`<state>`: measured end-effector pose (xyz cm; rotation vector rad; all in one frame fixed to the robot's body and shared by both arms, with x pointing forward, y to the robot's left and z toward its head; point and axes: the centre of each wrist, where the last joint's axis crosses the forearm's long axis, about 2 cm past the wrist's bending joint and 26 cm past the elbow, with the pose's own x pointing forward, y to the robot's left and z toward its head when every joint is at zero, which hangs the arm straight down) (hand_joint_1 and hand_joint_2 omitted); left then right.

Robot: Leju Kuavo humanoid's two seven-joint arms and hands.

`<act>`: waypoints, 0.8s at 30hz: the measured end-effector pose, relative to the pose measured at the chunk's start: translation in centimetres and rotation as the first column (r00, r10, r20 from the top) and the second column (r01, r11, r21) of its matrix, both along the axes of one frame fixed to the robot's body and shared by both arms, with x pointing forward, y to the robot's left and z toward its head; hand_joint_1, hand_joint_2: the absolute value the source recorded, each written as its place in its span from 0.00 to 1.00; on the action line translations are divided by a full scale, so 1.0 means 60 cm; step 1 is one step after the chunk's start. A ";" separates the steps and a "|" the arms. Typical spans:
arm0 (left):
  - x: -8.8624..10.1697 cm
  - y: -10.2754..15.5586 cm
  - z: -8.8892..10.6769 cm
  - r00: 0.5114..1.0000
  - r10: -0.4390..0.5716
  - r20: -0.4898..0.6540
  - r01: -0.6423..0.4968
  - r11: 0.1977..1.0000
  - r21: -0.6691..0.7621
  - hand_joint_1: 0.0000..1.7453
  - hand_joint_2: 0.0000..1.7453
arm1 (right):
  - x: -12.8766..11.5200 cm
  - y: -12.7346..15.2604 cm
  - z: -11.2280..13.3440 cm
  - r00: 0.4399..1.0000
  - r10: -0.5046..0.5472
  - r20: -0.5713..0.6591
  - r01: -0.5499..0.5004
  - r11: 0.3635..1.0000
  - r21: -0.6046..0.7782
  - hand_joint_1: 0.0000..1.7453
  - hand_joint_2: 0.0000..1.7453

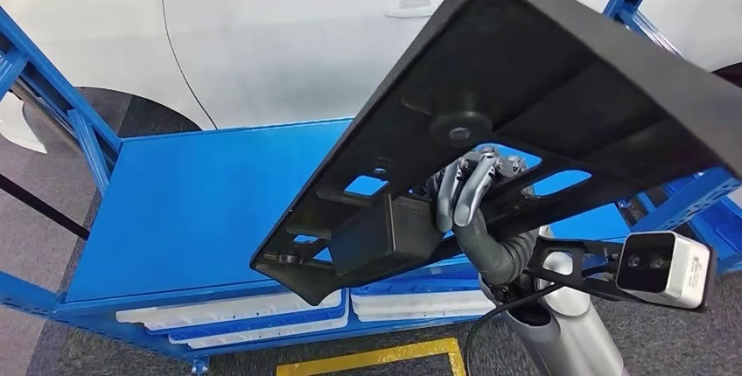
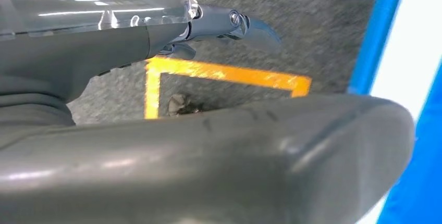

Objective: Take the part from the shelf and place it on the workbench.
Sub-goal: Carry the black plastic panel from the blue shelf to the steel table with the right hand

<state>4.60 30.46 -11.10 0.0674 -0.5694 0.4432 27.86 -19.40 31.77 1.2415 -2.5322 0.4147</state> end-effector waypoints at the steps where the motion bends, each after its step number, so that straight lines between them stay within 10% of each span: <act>1: 0.000 0.000 0.000 1.000 0.000 -0.003 0.000 1.000 -0.001 0.00 0.00 | 0.001 0.001 0.000 1.000 0.001 -0.004 -0.001 1.000 -0.001 1.00 1.00; 24: -0.020 0.007 -0.002 0.990 -0.001 -0.143 0.002 1.000 0.006 0.00 0.00 | -0.015 -0.030 -0.055 1.000 0.022 0.020 -0.022 1.000 -0.022 1.00 1.00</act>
